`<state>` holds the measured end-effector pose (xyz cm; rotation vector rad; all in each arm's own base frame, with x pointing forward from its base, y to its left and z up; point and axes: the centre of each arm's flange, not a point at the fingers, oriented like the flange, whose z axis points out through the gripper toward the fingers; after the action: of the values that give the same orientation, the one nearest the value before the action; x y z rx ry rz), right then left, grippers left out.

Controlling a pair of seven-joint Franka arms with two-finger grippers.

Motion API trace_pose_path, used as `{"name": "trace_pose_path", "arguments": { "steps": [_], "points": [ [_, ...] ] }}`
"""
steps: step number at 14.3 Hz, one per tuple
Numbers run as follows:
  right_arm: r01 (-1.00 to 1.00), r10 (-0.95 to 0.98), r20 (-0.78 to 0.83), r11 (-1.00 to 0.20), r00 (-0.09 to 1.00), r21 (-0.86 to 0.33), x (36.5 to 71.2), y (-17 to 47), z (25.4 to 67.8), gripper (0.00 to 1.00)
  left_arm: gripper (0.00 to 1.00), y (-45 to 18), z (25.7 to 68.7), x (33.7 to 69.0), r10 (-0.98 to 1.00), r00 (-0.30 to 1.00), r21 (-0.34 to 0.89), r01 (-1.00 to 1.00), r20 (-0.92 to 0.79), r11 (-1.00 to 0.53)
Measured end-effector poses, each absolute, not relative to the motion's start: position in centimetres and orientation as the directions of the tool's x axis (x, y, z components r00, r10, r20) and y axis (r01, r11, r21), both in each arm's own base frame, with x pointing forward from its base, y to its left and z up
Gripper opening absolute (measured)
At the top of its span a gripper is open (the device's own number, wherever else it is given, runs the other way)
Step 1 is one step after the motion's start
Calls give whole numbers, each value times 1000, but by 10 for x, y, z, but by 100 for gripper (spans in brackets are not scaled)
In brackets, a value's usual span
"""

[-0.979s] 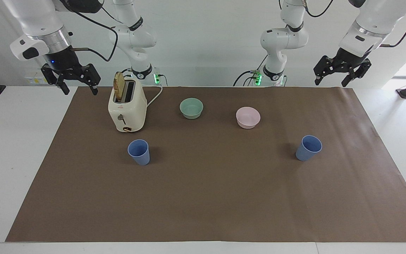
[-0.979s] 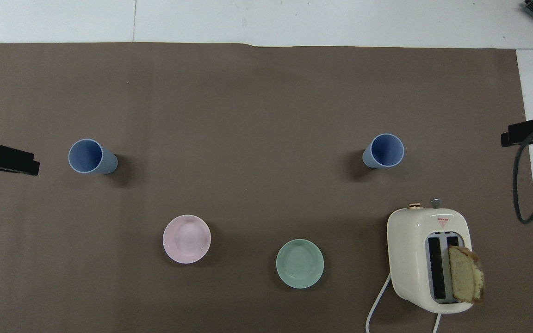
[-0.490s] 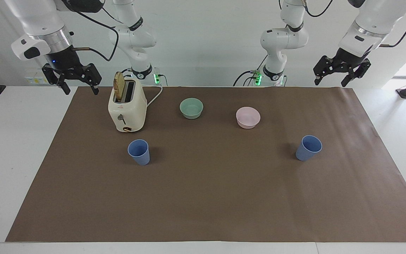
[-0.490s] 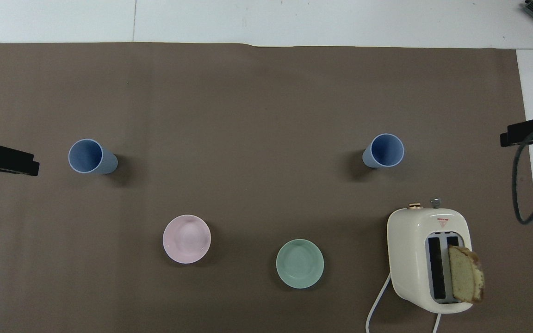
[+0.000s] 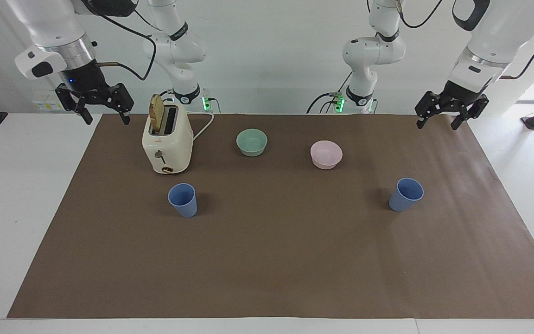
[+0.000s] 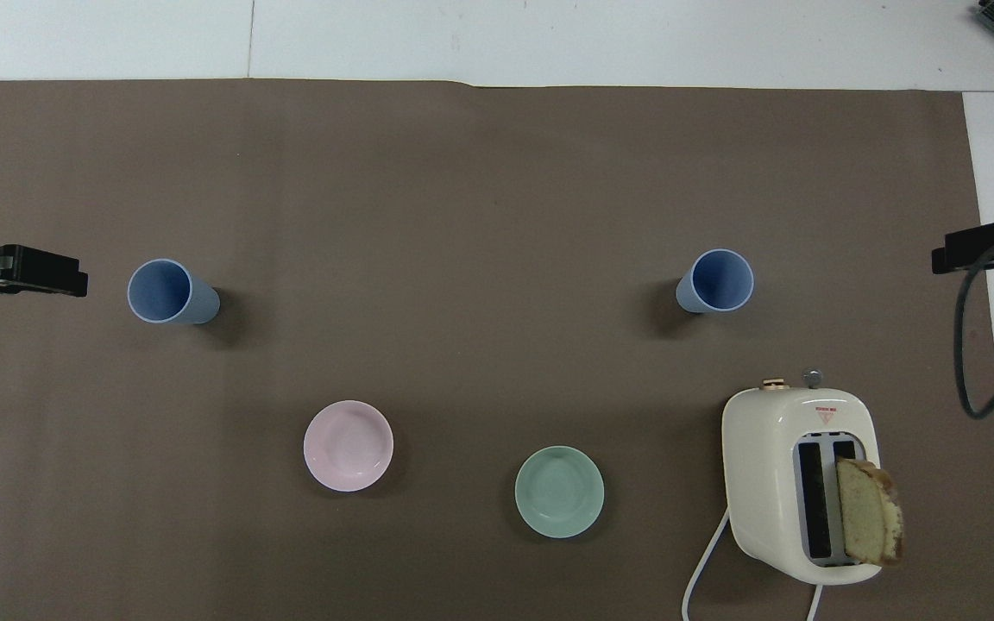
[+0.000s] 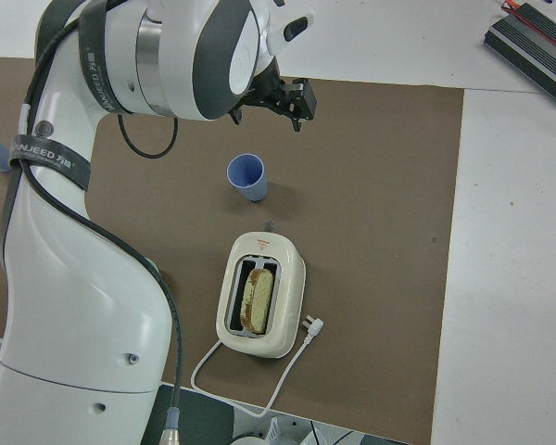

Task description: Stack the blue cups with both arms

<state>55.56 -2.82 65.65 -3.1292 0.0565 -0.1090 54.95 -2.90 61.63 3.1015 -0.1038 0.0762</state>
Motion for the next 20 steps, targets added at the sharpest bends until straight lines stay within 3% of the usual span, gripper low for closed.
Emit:
{"name": "trace_pose_path", "arguments": {
  "steps": [11,16,20],
  "points": [
    [-35,-36,70,-999,997,-11,555,-28,657,100,100,45,462,608,138,990,53,138,-1,-989],
    [-35,-36,70,-999,997,-11,555,-28,657,100,100,33,401,599,212,976,51,214,-40,-975],
    [-35,-36,70,-999,997,-11,555,-28,657,100,100,26,379,589,221,974,47,224,-58,-974]
  ]
}}
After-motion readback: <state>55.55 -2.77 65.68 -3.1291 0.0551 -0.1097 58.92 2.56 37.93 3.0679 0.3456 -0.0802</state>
